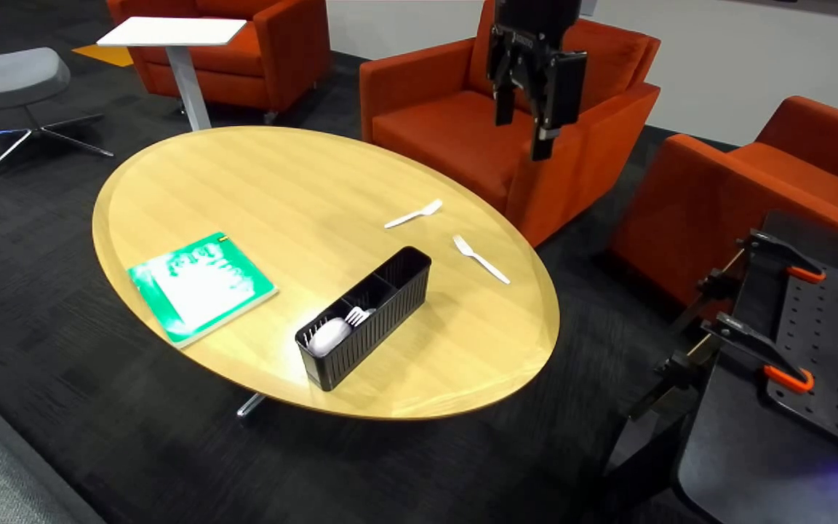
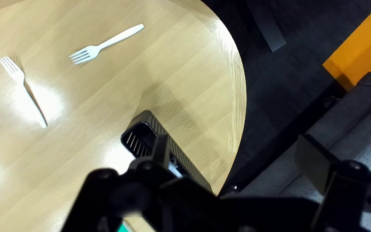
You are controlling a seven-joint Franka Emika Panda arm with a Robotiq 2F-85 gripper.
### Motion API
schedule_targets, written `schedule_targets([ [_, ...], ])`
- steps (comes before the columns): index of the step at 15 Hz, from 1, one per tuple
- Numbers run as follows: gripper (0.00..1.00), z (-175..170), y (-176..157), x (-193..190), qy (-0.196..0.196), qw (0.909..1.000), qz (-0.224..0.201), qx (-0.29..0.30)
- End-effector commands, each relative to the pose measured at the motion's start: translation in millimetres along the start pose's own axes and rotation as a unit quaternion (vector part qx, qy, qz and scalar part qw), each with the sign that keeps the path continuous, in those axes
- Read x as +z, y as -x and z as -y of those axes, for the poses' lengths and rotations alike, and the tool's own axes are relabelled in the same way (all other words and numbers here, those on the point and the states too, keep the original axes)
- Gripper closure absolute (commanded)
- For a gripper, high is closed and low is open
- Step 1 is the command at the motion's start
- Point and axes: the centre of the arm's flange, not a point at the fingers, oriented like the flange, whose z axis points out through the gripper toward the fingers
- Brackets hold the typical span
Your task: Move the black object back
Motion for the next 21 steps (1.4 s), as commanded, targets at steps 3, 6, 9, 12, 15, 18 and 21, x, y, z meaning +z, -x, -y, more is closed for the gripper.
schedule_targets([
  [3, 0.00, -1.9, -5.5, 5.7, 0.006, 0.9998, 0.017, 0.002],
  [6, 0.00, -3.9, -19.2, 35.6, 0.051, 0.9953, 0.024, -0.079],
  [9, 0.00, -6.6, -35.4, 70.2, 0.071, 0.9856, 0.005, -0.153],
  [12, 0.00, -13.1, -50.6, 107.2, 0.059, 0.9739, -0.019, -0.218],
  [15, 0.00, -19.4, -61.6, 145.5, 0.035, 0.9612, -0.008, -0.274],
  [18, 0.00, -23.9, -70.4, 174.4, 0.029, 0.9545, 0.003, -0.297],
  [21, 0.00, -30.5, -82.7, 194.6, 0.041, 0.9485, -0.001, -0.314],
])
